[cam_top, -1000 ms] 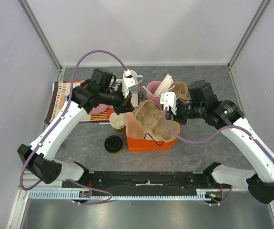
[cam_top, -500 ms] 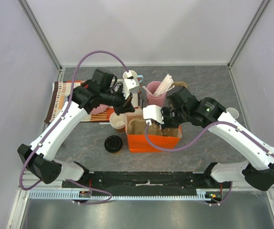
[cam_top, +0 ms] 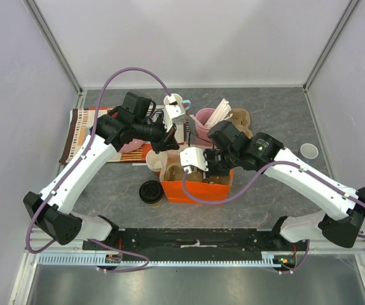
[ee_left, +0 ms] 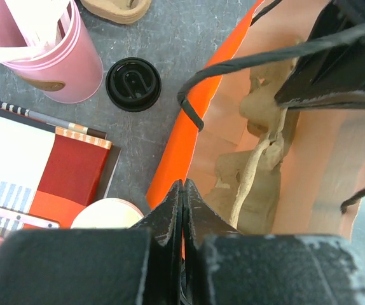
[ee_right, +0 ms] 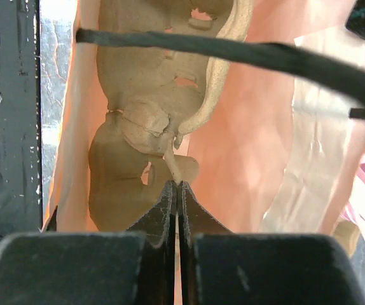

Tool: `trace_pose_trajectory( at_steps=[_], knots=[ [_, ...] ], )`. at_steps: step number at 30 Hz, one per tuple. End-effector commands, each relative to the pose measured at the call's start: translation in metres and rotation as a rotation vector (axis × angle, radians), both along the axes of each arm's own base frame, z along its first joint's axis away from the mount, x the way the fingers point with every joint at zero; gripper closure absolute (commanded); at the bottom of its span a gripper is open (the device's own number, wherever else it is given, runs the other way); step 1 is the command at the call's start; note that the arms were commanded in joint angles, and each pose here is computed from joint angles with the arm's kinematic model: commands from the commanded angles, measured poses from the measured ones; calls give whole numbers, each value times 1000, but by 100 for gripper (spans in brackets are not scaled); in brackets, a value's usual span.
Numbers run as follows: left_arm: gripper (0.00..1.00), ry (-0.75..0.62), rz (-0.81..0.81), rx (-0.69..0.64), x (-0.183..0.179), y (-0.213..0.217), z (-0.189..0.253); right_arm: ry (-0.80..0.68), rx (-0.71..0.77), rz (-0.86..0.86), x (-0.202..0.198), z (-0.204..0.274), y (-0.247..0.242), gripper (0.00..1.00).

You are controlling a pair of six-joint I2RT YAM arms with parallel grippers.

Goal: Pack the takeout coffee

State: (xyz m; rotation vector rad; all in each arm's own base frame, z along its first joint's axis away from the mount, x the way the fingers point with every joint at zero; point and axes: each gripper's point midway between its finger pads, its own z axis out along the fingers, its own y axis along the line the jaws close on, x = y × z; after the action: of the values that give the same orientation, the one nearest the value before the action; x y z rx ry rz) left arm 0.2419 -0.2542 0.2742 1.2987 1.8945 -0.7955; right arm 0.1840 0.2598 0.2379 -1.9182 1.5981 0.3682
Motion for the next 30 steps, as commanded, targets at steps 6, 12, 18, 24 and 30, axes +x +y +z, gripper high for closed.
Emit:
trace_pose_trajectory(
  at_steps=[6, 12, 18, 24, 30],
  knots=[
    [98, -24, -4, -37, -4, -4, 9, 66, 22, -146, 8, -16, 11, 100],
    [98, -47, 11, -25, -1, -1, 16, 73, 123, -222, 9, 8, 16, 100],
    [98, -30, -13, -39, -16, 2, 17, 119, 156, -272, 1, 0, 13, 100],
    [98, 66, 54, 25, -14, 8, 0, 128, 158, -299, -5, -7, 3, 100],
    [98, 45, 2, 20, -13, 3, 0, 150, 117, -307, -12, -23, -7, 100]
  ],
)
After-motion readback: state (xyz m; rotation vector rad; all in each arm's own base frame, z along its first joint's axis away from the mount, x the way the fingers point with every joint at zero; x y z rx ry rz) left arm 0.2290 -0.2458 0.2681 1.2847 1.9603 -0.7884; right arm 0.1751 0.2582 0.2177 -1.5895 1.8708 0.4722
